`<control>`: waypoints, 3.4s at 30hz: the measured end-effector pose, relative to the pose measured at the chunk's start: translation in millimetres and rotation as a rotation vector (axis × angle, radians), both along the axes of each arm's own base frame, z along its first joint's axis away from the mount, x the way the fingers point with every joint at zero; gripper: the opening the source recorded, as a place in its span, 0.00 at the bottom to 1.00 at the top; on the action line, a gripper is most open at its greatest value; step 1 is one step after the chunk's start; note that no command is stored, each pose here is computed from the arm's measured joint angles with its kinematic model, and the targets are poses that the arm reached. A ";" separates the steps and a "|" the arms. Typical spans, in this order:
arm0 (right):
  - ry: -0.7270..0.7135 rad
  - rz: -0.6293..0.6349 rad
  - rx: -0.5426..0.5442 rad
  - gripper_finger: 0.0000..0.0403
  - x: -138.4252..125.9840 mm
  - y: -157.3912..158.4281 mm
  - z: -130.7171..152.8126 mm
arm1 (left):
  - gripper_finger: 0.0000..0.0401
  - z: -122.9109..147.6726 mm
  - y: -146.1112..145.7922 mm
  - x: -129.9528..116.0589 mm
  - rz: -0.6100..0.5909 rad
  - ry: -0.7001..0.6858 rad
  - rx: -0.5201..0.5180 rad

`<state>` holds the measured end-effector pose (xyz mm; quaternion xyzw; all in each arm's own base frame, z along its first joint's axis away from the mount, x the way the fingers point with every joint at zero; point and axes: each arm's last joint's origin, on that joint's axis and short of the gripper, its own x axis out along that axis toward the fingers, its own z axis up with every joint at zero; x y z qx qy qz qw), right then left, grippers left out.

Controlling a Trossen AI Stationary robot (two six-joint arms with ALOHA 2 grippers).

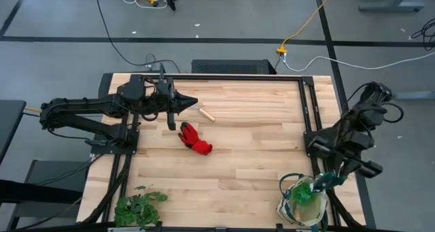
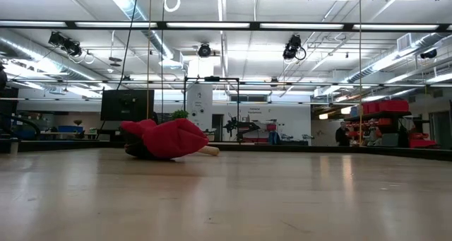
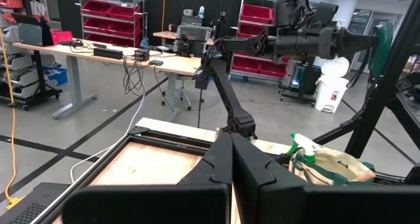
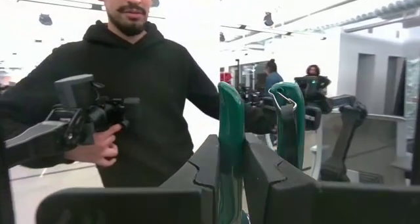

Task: Pick & Place Garden tools in Gardening bag
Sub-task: Put the shear scissors into the gardening bag

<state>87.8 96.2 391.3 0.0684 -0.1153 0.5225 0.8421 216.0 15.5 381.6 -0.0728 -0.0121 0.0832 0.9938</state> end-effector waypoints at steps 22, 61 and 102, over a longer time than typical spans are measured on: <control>0.183 0.073 -0.194 0.09 5.7 28.2 -27.5 | 0.00 -4.4 -1.3 0.8 -0.005 0.038 -0.029; 0.176 0.070 -0.174 0.09 -0.5 50.1 -153.2 | 0.00 -6.7 -0.7 0.6 0.015 0.053 -0.083; 0.186 0.217 -0.190 0.10 -9.6 43.5 -189.0 | 0.00 -9.4 -0.5 0.4 0.025 0.073 -0.122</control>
